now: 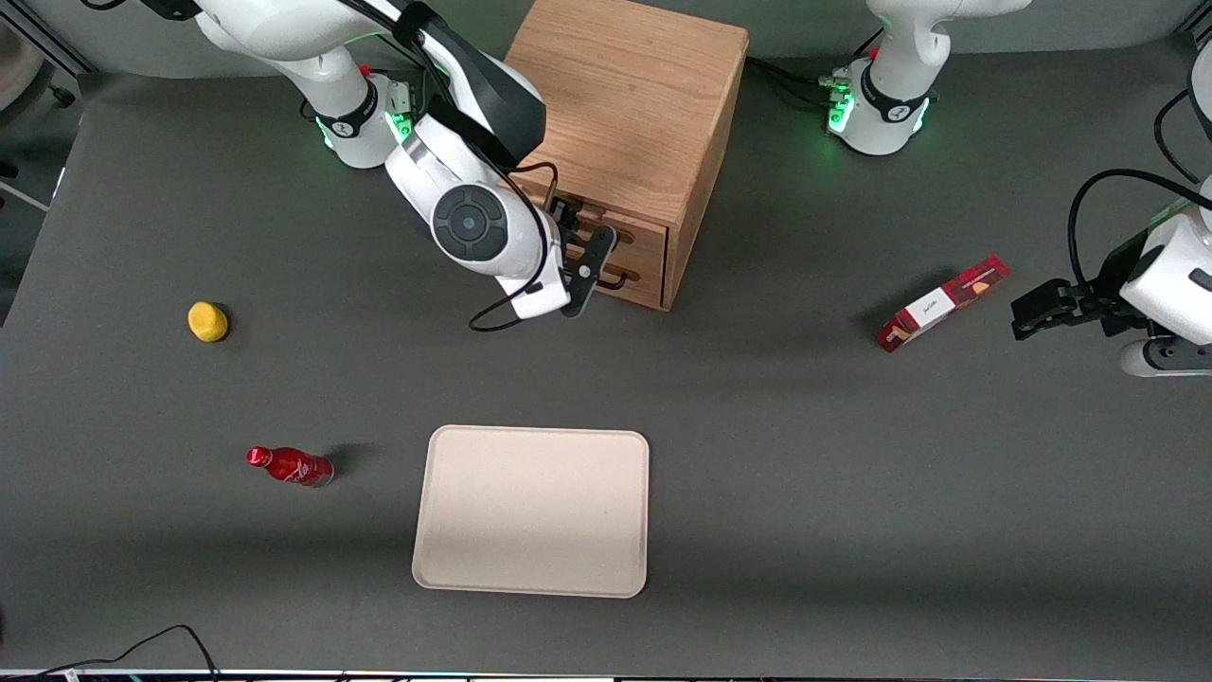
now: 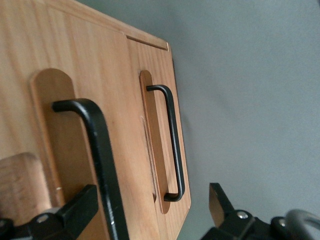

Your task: Close top drawer

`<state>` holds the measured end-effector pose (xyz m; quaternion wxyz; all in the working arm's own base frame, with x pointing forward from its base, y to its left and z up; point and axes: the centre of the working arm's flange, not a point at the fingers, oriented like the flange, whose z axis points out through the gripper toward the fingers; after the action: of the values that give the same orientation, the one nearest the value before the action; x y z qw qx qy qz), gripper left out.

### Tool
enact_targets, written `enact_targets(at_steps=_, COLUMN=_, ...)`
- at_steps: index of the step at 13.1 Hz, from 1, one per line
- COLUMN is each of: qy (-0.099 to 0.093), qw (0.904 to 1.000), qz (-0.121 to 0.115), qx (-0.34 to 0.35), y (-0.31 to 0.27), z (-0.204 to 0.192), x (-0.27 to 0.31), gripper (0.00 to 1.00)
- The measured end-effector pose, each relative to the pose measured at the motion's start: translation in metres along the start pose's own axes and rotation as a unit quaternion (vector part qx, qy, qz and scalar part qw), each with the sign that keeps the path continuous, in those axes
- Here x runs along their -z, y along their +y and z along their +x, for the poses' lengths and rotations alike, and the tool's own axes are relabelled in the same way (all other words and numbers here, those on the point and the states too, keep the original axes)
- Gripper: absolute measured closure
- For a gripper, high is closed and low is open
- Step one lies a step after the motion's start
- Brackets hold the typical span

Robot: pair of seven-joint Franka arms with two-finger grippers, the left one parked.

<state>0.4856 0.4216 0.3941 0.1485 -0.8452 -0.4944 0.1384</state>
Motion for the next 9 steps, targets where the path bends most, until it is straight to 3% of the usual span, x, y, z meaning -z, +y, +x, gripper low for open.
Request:
enact_targets(at_steps=4, qy=0.019, qw=0.9997, qz=0.012, qx=-0.004, y=-0.017, z=-0.009, x=0.044, gripper=0.0)
enact_targets(at_steps=9, qy=0.055, qw=0.997, qz=-0.036, qx=-0.043, y=-0.041, z=-0.047, x=0.132, gripper=0.0)
